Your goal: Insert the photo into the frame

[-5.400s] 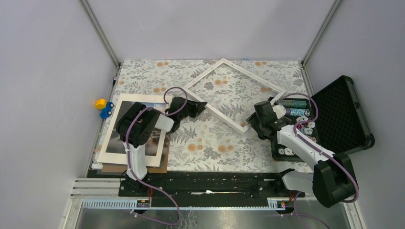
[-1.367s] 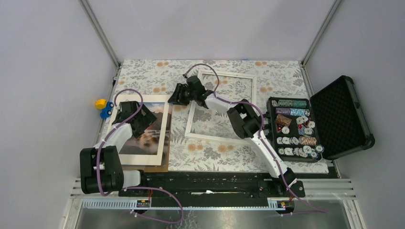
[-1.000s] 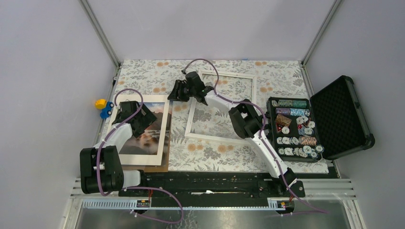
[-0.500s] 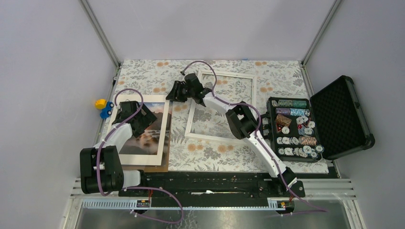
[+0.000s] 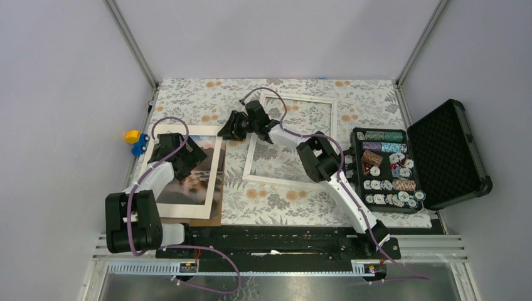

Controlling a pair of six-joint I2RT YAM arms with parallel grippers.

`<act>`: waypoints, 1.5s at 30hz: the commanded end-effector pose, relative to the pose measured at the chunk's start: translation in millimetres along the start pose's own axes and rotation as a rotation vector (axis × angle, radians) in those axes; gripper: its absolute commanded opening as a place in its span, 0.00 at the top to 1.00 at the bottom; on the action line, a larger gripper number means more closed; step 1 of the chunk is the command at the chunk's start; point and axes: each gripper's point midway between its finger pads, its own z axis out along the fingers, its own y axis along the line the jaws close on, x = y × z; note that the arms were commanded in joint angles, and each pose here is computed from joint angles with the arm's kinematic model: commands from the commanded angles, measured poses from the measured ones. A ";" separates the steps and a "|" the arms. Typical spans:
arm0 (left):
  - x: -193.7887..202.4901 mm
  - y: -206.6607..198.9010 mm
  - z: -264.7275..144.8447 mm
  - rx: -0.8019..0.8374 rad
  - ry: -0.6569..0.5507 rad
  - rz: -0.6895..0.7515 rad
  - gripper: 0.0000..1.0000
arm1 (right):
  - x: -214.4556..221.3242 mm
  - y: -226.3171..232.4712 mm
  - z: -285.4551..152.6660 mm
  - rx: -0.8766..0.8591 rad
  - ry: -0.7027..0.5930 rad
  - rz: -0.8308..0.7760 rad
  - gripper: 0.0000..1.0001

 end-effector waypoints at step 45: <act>35.1 -15.6 22.5 0.134 0.170 -0.038 0.01 | 25.9 16.8 -16.5 -0.059 0.076 0.144 0.47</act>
